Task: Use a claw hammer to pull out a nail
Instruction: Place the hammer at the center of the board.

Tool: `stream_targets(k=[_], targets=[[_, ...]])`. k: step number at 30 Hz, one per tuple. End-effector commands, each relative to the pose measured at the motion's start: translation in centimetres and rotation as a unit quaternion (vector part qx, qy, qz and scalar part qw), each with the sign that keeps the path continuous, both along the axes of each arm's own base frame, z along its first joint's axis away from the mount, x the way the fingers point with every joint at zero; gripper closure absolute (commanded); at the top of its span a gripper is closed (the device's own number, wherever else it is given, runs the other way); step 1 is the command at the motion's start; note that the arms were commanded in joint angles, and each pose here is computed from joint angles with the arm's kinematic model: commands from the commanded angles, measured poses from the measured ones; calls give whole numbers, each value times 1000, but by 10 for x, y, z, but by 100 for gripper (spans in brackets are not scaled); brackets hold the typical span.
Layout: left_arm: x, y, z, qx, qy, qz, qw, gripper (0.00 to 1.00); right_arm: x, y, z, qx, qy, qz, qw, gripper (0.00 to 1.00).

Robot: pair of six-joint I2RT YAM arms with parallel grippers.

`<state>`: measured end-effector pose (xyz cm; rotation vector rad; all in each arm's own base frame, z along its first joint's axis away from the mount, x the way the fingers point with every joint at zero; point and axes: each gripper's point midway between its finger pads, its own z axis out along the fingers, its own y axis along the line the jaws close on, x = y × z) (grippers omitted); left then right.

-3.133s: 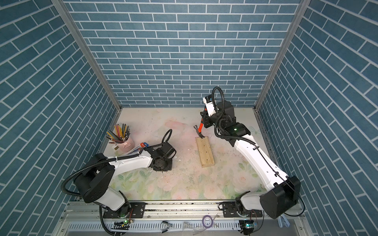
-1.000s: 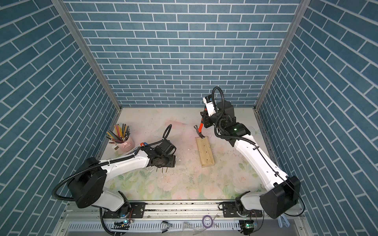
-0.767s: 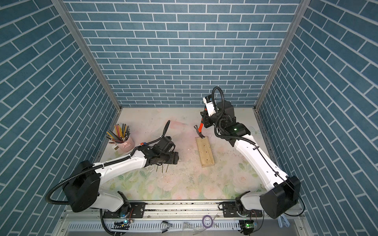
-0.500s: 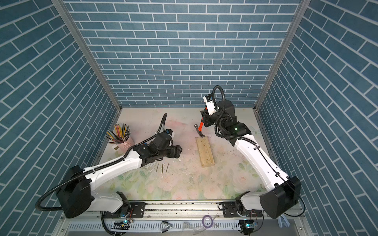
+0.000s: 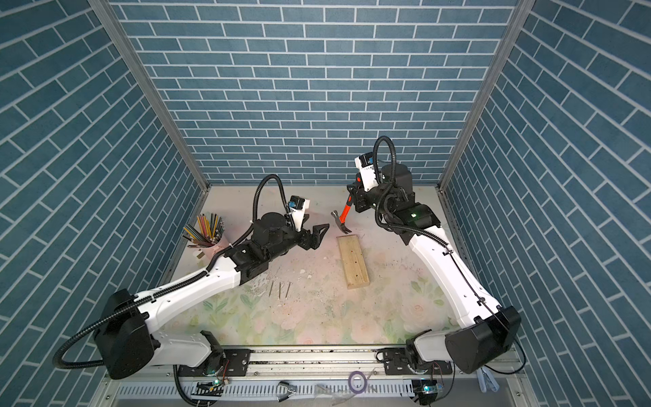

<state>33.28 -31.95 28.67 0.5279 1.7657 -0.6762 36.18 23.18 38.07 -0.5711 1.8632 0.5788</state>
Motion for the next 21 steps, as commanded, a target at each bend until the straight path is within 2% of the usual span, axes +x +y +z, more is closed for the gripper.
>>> stream_targets(k=[1,8,13,21], targets=[[4,-22,28,-3,-77,-50,996,14,-7,7,41,42,-34,27,998,100],[13,-51,22,43,-100,-108,988,14,-19,14,54,48,-32,61,996,100],[18,-60,21,38,-96,-142,984,14,-27,16,60,54,-29,77,995,100],[23,-66,24,38,-104,-151,982,14,-34,20,70,69,-28,96,993,100]])
